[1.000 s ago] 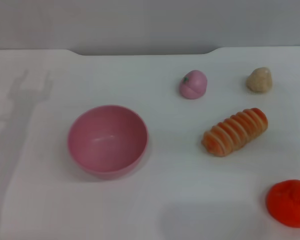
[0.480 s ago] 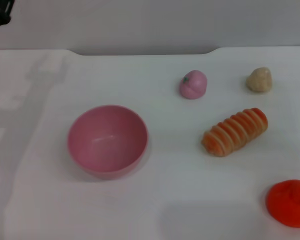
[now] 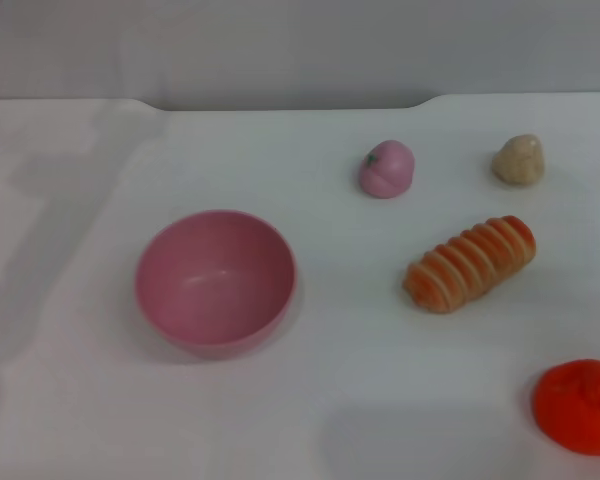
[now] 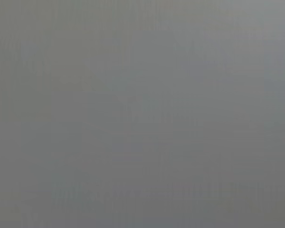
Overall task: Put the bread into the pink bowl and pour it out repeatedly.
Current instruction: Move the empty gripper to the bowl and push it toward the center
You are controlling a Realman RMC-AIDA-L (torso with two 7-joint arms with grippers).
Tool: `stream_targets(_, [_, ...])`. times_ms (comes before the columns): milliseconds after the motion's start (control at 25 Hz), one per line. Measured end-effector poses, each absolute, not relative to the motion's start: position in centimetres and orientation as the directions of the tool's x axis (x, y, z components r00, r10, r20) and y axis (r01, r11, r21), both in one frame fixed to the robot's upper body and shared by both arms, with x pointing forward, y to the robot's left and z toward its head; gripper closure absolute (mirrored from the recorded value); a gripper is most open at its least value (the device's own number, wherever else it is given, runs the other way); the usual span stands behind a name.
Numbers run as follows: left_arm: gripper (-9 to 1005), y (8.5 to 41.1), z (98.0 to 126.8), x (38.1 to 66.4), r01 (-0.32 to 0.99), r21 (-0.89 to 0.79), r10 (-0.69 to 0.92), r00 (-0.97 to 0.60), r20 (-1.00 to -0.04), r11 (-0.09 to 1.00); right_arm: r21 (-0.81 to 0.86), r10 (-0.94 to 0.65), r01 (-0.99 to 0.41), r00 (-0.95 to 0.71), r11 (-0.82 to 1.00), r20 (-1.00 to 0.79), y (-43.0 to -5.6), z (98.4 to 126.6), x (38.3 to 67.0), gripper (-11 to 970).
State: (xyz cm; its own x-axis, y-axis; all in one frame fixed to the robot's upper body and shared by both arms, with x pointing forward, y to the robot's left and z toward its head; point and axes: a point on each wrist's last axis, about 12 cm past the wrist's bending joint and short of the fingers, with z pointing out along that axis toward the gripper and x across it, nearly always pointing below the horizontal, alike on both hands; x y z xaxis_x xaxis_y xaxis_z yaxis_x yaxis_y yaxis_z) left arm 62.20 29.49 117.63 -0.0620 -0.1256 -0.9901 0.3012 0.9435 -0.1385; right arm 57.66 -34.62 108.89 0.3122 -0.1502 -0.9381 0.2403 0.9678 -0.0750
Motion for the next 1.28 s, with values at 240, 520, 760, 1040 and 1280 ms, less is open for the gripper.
stream_targets(240, [453,28.8,119.4,61.8,0.417,-0.22,-0.185,-0.122,-0.975,0.882,-0.076,-0.15,0.241,0.304,0.967,-0.941,-34.7,108.7,57.5,413])
stream_targets(520, [454,27.9,121.3,62.4,0.572,-0.283,-0.151,-0.268,-0.951,0.77,-0.078,-0.149,0.229,0.309,0.97,-0.939,-34.6,108.8,57.7,413])
stream_targets(760, [456,27.8,122.3,63.6,0.593,-0.299,0.014,-0.464,-0.886,0.748,-0.086,-0.151,0.217,0.304,0.972,-0.941,-34.5,108.9,58.0,412])
stream_targets(1040, [459,28.0,123.4,63.9,0.588,-0.23,0.192,-0.567,-0.801,0.775,-0.089,-0.153,0.217,0.304,0.972,-0.94,-34.6,109.0,58.0,412])
stream_targets(1280, [463,27.7,122.9,63.5,0.544,-0.191,0.3,-0.684,-0.665,0.817,-0.089,-0.154,0.218,0.303,0.972,-0.94,-34.7,109.0,58.0,412])
